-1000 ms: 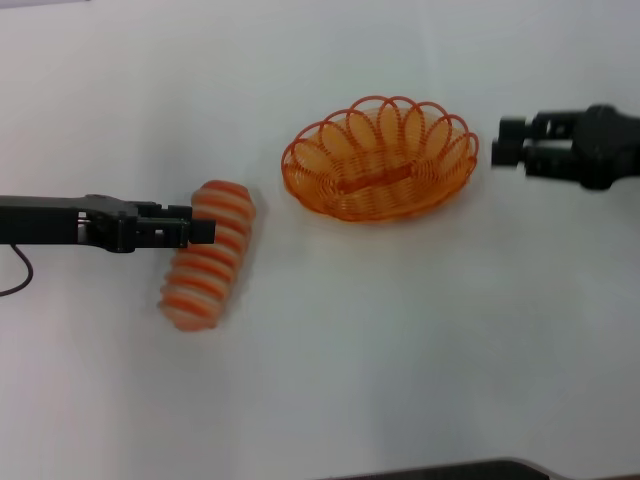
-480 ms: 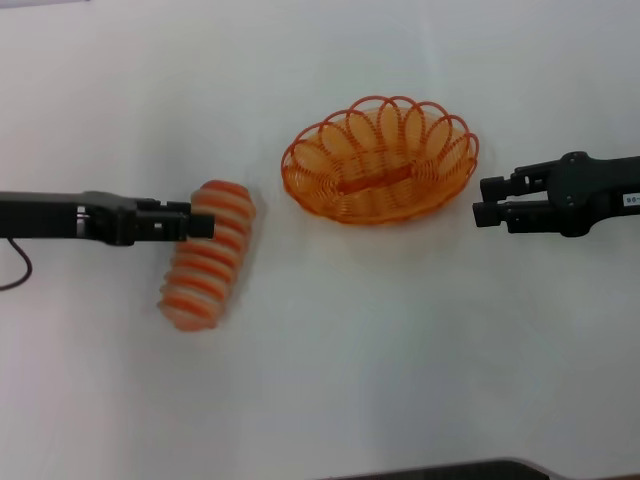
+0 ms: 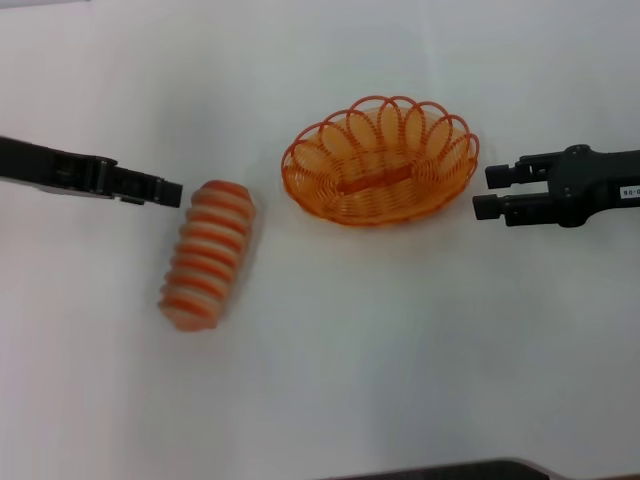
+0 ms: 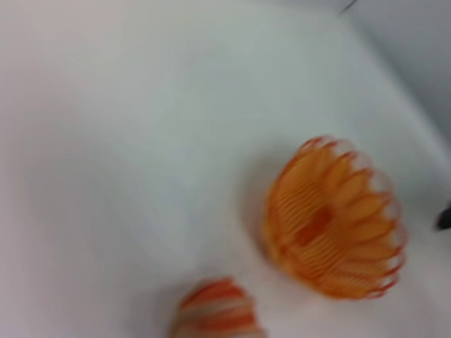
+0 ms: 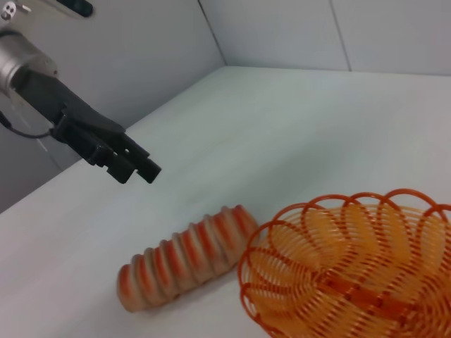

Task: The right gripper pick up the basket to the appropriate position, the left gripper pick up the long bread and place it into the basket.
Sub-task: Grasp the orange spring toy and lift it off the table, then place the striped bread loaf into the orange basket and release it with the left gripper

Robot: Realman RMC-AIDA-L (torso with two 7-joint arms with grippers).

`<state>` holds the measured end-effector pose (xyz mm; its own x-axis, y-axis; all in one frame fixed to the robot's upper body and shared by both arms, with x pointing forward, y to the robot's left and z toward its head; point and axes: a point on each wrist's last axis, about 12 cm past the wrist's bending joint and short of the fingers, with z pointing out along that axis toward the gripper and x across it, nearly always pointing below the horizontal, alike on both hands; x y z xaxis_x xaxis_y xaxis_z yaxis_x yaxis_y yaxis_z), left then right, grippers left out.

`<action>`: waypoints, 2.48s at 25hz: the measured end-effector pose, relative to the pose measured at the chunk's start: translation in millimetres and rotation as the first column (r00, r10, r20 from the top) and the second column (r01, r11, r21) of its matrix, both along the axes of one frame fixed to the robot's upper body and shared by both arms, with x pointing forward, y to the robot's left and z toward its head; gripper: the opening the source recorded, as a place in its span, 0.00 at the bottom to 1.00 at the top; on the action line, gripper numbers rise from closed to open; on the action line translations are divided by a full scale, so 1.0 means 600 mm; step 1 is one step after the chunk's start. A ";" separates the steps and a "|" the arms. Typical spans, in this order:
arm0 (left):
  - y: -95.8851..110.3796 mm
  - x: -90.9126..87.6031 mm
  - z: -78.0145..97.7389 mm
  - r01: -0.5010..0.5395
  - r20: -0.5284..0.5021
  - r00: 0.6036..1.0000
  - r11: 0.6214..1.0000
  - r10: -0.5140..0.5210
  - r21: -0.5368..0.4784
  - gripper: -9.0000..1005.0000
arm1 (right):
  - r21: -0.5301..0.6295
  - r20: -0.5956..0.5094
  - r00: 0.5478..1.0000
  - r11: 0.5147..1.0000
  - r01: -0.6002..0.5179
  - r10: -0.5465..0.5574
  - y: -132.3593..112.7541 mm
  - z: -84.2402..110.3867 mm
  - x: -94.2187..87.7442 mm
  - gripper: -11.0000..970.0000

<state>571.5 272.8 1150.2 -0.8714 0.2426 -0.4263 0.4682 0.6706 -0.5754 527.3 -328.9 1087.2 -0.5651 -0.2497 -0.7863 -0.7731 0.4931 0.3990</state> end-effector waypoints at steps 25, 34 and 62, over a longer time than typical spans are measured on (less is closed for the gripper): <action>-0.146 0.038 -0.022 0.055 -0.115 0.993 0.918 -0.011 0.394 0.63 | -0.016 0.028 0.999 0.999 0.034 -0.034 -0.007 -0.001 0.006 0.66; -0.162 0.034 -0.044 0.084 -0.129 0.991 0.906 -0.032 0.416 0.61 | -0.010 0.032 0.999 0.999 0.038 -0.037 -0.005 0.000 0.008 0.66; -0.159 0.095 0.082 0.147 0.225 0.932 0.866 -0.283 0.479 0.31 | 0.011 0.033 0.997 0.997 0.072 -0.073 -0.015 0.000 0.002 0.66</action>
